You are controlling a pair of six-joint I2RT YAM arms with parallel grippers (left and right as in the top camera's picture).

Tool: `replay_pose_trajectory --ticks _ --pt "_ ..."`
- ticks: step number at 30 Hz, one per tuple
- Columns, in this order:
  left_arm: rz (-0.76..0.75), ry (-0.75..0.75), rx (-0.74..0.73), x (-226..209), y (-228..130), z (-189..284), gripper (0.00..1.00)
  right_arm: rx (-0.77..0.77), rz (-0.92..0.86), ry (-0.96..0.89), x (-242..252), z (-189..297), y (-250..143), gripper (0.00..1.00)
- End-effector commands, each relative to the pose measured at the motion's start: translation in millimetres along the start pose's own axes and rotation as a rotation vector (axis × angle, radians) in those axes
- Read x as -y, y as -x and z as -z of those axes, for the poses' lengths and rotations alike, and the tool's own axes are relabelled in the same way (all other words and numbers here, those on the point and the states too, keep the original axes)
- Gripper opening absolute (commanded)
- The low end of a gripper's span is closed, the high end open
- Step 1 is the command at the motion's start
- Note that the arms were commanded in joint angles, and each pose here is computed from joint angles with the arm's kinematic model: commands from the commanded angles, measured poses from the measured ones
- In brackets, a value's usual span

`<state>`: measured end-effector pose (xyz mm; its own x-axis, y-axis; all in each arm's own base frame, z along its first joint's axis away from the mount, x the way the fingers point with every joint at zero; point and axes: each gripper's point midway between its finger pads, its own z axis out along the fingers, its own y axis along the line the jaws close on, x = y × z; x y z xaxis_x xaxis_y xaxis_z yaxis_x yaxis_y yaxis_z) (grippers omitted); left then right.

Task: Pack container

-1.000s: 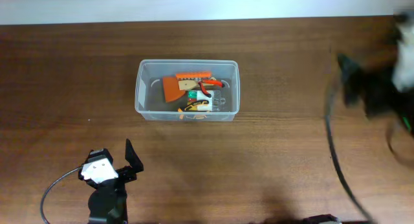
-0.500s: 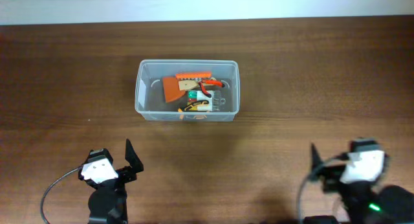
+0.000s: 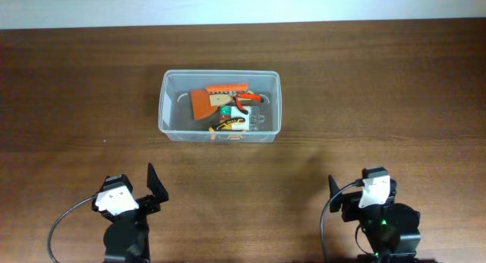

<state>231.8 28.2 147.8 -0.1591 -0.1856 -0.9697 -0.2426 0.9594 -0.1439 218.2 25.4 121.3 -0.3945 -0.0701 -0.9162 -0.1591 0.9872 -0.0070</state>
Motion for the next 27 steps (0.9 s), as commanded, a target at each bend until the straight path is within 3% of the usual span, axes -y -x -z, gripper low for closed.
replay_pose_trajectory --ticks 1,27 --pt "-0.010 -0.001 0.000 0.2 -1.0 0.0 0.99 0.010 -0.017 0.008 -1.2 -3.6 -7.7 0.98" --pt "-0.010 0.000 0.000 0.1 -1.0 0.0 0.99 0.052 -0.010 0.006 -1.1 -0.8 -0.7 0.98"
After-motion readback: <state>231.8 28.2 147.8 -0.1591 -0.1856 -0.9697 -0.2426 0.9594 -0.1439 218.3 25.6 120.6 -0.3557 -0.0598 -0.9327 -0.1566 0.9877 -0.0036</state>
